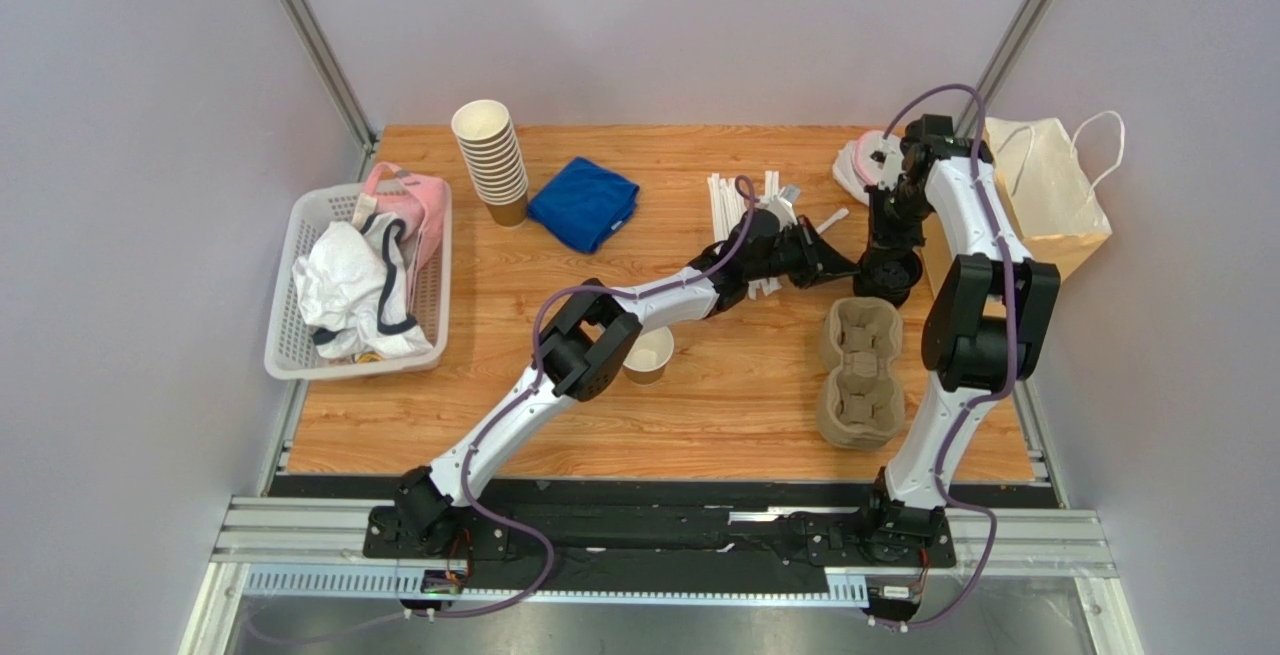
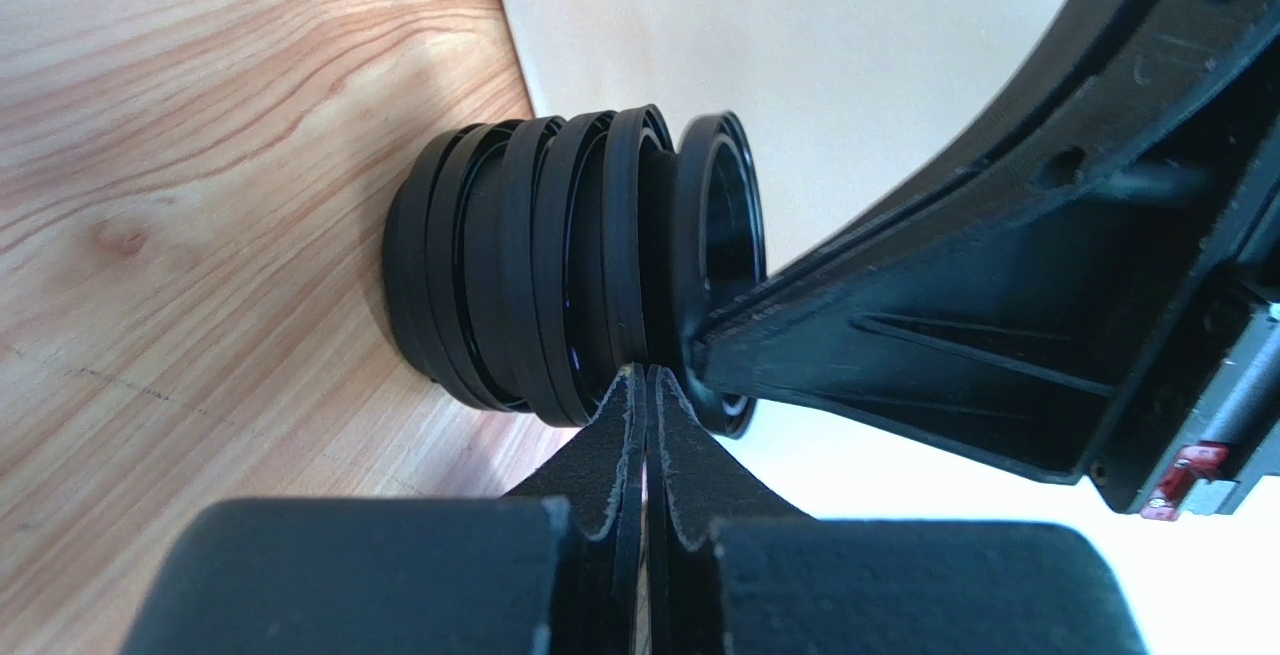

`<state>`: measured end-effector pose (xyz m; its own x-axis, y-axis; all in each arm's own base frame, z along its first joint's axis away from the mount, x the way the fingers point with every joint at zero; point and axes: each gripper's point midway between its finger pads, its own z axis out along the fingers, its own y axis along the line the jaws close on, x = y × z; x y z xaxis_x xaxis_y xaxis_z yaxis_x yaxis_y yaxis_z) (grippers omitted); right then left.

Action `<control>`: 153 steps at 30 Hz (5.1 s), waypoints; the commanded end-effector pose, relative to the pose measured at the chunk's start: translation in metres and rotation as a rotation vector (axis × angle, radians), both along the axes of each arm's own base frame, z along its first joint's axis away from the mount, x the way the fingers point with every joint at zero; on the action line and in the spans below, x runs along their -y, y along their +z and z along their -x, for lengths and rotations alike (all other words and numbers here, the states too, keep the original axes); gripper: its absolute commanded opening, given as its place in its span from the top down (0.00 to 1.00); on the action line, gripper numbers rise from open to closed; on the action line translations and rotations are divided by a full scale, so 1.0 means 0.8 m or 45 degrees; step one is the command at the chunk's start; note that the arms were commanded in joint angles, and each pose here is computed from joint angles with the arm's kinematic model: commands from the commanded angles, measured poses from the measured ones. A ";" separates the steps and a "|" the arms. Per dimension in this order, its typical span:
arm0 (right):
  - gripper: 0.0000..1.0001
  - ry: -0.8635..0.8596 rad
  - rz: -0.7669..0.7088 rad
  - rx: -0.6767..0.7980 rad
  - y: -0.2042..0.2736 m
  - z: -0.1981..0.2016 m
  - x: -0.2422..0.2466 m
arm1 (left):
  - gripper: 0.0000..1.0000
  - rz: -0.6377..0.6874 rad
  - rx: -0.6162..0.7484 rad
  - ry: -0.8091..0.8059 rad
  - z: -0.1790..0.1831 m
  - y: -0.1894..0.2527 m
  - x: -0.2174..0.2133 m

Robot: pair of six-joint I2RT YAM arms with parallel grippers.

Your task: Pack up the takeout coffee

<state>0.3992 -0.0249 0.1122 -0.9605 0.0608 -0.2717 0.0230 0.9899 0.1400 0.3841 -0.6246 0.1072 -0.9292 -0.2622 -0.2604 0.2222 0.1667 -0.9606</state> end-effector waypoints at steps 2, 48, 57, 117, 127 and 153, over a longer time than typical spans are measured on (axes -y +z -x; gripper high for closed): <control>1.00 -0.010 -0.014 0.100 0.053 0.004 0.004 | 1.00 0.038 0.066 -0.007 0.004 0.019 0.011; 1.00 0.524 -0.960 0.504 0.280 0.074 -0.155 | 0.11 -0.351 0.822 -0.081 0.110 0.289 -0.347; 1.00 0.665 -1.439 0.362 0.317 0.141 -0.216 | 0.01 -0.687 1.774 -0.428 0.254 0.341 -0.478; 0.42 1.430 -1.154 -0.006 0.251 0.281 -0.377 | 0.89 -0.446 2.074 -0.712 0.315 0.243 -0.424; 0.19 1.264 -0.772 0.617 0.273 0.197 -0.311 | 0.90 -0.270 0.986 -0.773 0.303 0.256 -0.410; 0.25 1.407 -0.945 0.297 0.200 0.284 -0.384 | 0.89 -0.182 0.629 -0.873 0.281 0.224 -0.392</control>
